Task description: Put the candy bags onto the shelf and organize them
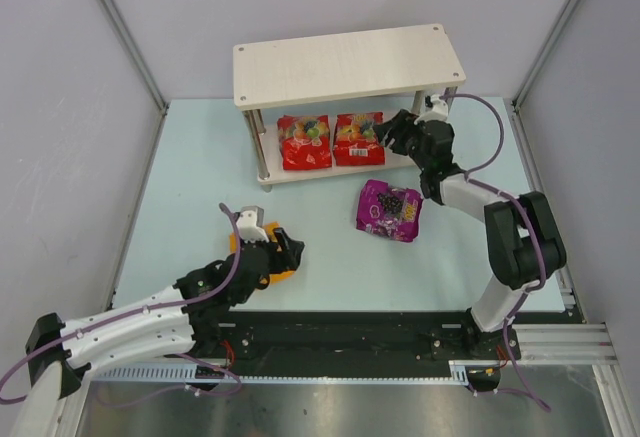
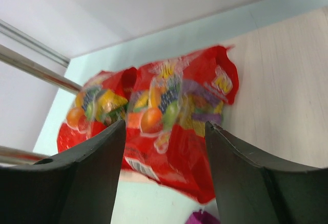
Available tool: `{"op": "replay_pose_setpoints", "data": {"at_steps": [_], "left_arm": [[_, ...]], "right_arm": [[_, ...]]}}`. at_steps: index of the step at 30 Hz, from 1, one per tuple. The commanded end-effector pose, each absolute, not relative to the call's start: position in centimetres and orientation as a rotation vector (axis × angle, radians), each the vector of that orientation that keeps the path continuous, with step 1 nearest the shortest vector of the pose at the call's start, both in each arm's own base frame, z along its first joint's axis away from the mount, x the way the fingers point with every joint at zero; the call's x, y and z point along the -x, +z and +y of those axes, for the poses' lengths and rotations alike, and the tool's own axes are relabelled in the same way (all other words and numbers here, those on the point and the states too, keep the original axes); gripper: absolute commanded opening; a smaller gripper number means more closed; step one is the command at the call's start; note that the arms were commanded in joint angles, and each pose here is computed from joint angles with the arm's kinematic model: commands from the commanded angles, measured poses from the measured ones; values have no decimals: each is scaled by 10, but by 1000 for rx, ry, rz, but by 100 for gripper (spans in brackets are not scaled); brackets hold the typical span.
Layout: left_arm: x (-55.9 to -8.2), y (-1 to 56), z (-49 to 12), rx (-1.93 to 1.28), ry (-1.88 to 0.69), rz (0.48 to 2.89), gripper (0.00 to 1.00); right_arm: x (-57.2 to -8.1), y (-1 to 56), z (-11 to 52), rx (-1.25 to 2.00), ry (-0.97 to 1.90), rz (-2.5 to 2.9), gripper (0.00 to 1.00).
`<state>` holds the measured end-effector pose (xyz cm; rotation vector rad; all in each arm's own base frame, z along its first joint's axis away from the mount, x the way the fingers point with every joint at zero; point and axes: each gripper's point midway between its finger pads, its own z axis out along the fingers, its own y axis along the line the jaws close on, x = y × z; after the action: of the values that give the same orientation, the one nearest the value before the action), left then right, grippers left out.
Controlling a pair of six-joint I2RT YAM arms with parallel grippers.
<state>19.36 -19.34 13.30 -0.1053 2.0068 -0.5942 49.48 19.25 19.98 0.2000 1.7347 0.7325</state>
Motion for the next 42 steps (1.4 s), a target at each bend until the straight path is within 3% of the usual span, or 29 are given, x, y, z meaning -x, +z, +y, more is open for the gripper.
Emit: {"op": "replay_pose_setpoints", "data": {"at_steps": [1, 9, 13, 17, 24, 27, 34, 42], "left_arm": [[-196, 149, -193, 153, -617, 1974, 74], [-195, 154, -195, 154, -643, 1967, 76], [-195, 150, -198, 157, -649, 1980, 77], [-194, 146, -205, 153, -684, 1983, 76], [-193, 150, -213, 130, -712, 1990, 76], [-193, 152, -213, 141, -723, 1983, 76], [-191, 150, -212, 162, -741, 1979, 76], [-190, 142, -215, 144, -732, 2011, 76]], "right_arm": [[-474, 206, 192, -210, 721, 1749, 66], [-422, 179, 159, -388, 606, 1886, 73], [-391, 143, 136, -442, 483, 2003, 92], [-378, 117, 111, -519, 434, 2030, 97], [-395, 105, 101, -596, 527, 2009, 88], [-407, 110, 95, -598, 508, 1957, 81], [-414, 86, 87, -622, 485, 1985, 54], [-414, 46, 92, -644, 487, 2063, 42]]}}
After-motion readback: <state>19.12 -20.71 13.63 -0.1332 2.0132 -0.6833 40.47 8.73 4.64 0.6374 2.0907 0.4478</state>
